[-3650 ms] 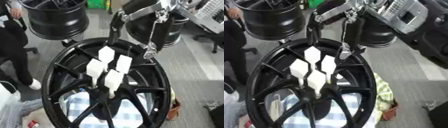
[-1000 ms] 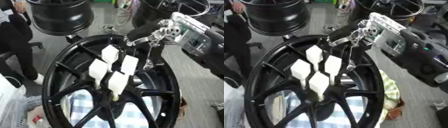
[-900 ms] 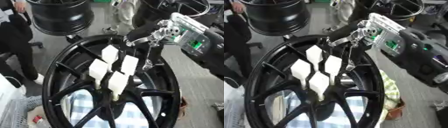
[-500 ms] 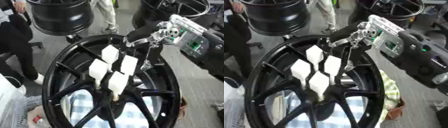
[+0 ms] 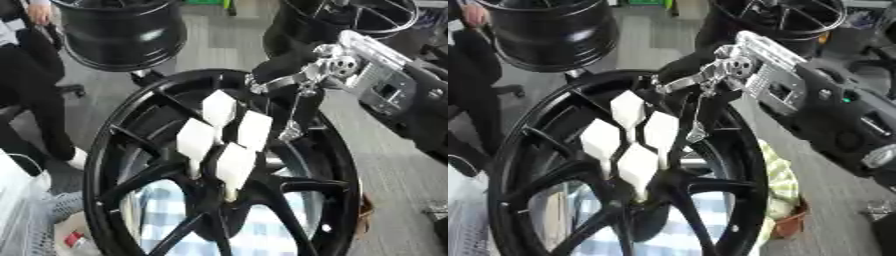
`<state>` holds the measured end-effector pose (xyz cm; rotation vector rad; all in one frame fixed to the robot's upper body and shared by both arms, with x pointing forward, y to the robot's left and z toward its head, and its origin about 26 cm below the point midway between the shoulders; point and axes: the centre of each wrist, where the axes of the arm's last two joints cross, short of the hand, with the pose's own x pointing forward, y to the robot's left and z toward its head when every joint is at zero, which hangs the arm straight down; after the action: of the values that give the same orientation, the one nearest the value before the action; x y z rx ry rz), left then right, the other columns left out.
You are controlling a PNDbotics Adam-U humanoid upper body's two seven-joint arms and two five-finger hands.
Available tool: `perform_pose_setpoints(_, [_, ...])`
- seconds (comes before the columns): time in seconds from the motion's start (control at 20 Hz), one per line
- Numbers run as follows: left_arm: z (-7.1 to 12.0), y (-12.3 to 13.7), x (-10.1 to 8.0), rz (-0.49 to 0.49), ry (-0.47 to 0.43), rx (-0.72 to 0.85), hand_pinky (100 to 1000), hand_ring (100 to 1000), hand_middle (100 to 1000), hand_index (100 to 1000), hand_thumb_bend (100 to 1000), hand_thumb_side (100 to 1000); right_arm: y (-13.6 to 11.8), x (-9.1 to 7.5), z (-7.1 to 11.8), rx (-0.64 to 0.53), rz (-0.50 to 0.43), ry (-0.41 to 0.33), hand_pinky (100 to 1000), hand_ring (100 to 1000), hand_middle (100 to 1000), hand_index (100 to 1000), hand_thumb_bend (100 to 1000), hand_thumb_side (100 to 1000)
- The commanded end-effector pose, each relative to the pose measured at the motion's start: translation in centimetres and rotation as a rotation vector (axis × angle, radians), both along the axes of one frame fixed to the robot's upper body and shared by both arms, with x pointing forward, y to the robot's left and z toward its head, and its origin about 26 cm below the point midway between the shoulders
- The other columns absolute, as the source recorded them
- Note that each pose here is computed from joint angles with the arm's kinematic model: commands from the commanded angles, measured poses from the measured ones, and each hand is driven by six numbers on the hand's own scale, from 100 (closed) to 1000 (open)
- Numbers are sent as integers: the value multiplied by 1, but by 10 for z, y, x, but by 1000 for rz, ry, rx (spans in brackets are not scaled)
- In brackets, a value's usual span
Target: Pull the pin out of the wheel hub.
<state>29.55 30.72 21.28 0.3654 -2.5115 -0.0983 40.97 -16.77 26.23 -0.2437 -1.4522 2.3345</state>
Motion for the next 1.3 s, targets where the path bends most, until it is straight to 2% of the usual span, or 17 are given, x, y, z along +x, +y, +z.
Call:
perform_pose_setpoints(0.05, [10,1,-2,-2,-30,14,746,851,747,857,247,660,-7,0,15,39,-18,-19,819,659,415,502,329,100])
perform_pose_setpoints(0.35, [10,1,-2,-1,-29,16,747,851,748,858,247,658,-17,-6,29,122,-53,10,808,646,392,478,335,100])
perform_pose_setpoints(0.6, [10,2,-2,2,-30,18,747,851,748,858,247,656,-34,-13,51,226,-107,28,802,640,382,469,325,100])
perform_pose_setpoints(0.65, [10,2,-2,2,-29,19,747,851,748,858,247,662,-37,-15,56,246,-116,25,804,640,384,469,207,100])
perform_pose_setpoints(0.7, [10,2,-3,3,-29,19,748,851,748,858,246,655,-40,-17,62,267,-127,16,805,640,381,469,327,100])
perform_pose_setpoints(0.85, [11,3,-3,6,-31,20,748,851,748,858,247,653,-54,-19,79,337,-177,7,799,637,382,472,318,100])
perform_pose_setpoints(0.95, [11,4,-3,8,-31,21,748,851,748,858,247,652,-66,-19,93,402,-226,5,800,637,386,477,313,100])
perform_pose_setpoints(1.05, [10,4,-3,13,-31,22,748,851,748,858,246,652,-85,-20,111,462,-293,-45,807,641,395,487,317,100])
perform_pose_setpoints(1.15, [10,5,-3,19,-30,22,748,851,748,858,246,651,-113,-19,122,522,-392,-97,810,642,403,495,324,100])
perform_pose_setpoints(1.3, [10,7,-4,27,-32,22,749,851,748,858,247,650,-173,-15,127,606,-615,-183,810,644,414,508,334,100])
